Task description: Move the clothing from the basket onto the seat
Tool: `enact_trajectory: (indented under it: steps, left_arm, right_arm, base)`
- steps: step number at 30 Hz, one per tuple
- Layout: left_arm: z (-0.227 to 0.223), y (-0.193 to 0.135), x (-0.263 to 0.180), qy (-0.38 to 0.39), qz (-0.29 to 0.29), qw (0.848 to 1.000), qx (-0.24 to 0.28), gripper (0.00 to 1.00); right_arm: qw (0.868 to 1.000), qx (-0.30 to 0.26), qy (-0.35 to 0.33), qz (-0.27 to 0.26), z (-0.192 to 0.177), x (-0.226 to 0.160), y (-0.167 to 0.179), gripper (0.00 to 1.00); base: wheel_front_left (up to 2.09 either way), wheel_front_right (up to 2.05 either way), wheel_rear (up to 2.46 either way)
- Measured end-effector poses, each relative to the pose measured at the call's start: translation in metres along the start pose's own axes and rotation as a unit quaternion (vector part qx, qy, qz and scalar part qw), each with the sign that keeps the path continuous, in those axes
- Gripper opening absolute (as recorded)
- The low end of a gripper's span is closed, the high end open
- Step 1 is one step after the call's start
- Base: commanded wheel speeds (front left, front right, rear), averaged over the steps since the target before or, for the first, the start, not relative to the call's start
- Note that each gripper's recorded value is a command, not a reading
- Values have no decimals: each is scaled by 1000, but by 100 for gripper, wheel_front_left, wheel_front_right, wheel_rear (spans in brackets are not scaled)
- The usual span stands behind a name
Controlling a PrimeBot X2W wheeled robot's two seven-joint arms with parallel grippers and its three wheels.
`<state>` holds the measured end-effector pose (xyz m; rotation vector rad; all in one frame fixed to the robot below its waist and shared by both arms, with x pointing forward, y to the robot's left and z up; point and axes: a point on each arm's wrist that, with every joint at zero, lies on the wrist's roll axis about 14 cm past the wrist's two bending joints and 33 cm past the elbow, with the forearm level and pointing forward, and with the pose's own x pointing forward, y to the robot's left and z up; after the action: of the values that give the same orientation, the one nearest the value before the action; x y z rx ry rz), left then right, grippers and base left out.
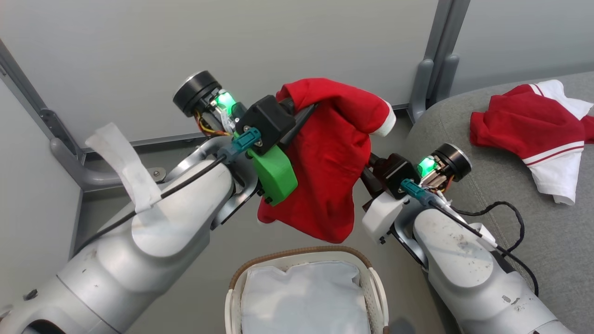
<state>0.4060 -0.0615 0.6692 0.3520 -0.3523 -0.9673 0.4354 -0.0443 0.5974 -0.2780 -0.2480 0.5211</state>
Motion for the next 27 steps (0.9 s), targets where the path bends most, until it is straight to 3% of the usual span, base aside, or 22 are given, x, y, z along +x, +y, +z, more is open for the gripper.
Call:
enact_trajectory:
  steps: [2,4,5,6,7,9,27]
  left_arm:
    - [-13,0,-6,11,12,1000,-19,2]
    - [-22,-1,-11,13,24,999,-40,22]
    - [-27,-2,-13,15,30,998,-52,40]
    - [-32,-3,-16,17,35,997,-62,49]
    - [-39,-6,-19,22,37,996,-73,83]
    - [-51,-13,-25,33,42,994,-91,99]
    - [-126,-80,-67,101,76,965,-232,100]
  right_arm:
    - [1000,1,-3,-9,2,-1,-7,0]
    - [1000,2,-4,-18,1,-4,-13,0]
    - [1000,3,-4,-23,0,-5,-16,0]
    - [1000,5,-3,-27,0,-6,-18,0]
    - [999,5,-4,-32,0,-7,-21,0]
    - [999,3,-6,-43,1,-9,-29,0]
    - [991,-7,8,-133,-14,-41,-90,0]
  base:
    - [0,0,0]
    - [0,0,0]
    - [0,0,0]
    - [0,0,0]
    - [0,0,0]
    - [0,0,0]
    - [0,0,0]
